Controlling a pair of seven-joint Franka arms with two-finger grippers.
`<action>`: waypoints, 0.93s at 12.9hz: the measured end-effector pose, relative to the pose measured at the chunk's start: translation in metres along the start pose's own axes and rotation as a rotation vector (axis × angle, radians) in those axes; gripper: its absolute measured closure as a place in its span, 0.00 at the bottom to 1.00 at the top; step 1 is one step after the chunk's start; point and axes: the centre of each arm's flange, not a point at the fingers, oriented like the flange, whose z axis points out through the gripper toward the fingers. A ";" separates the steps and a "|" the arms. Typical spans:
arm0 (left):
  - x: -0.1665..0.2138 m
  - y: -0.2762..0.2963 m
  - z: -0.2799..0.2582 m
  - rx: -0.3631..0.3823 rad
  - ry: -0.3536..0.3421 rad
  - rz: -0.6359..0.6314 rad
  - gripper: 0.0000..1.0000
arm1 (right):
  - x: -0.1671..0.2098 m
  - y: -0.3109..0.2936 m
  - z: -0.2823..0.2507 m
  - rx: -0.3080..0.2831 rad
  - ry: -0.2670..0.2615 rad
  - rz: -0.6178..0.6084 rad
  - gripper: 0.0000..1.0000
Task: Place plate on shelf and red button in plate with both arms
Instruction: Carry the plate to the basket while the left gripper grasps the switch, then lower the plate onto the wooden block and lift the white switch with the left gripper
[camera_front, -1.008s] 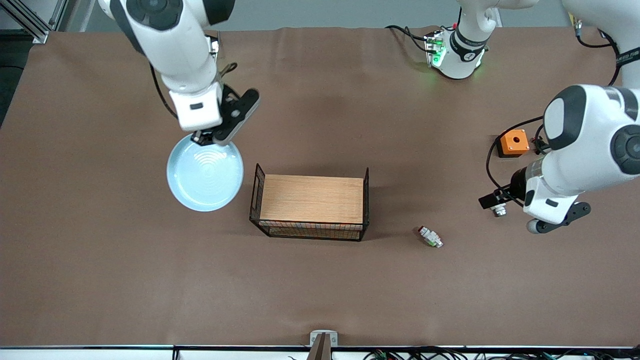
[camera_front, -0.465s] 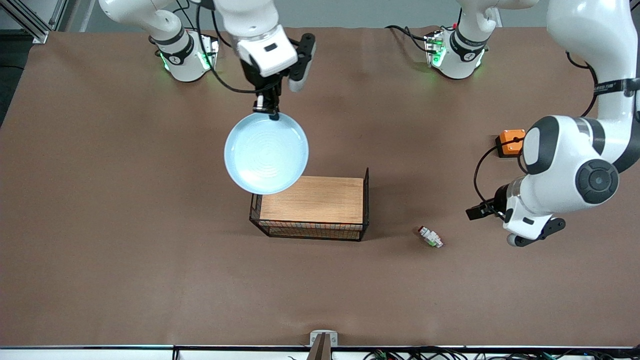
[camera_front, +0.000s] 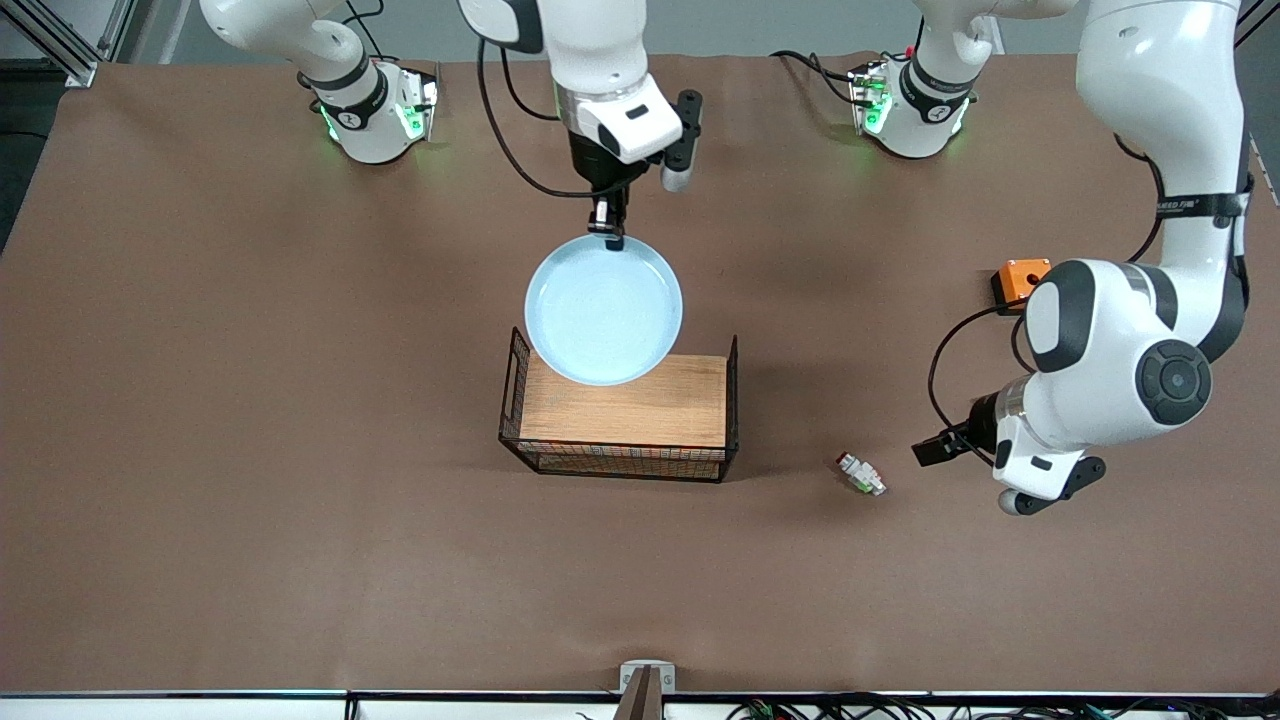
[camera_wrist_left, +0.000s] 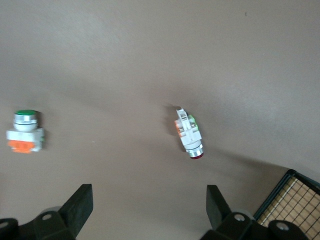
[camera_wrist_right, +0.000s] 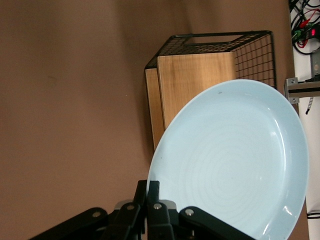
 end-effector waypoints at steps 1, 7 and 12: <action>0.005 -0.001 0.005 -0.035 -0.009 -0.040 0.00 | 0.003 -0.006 0.008 0.003 -0.010 0.001 0.96; 0.023 -0.002 0.024 -0.087 0.014 -0.165 0.00 | 0.013 -0.019 0.058 -0.034 -0.032 0.042 0.96; 0.014 0.018 0.070 -0.030 0.016 -0.117 0.00 | 0.025 -0.028 0.092 -0.061 -0.036 0.073 0.96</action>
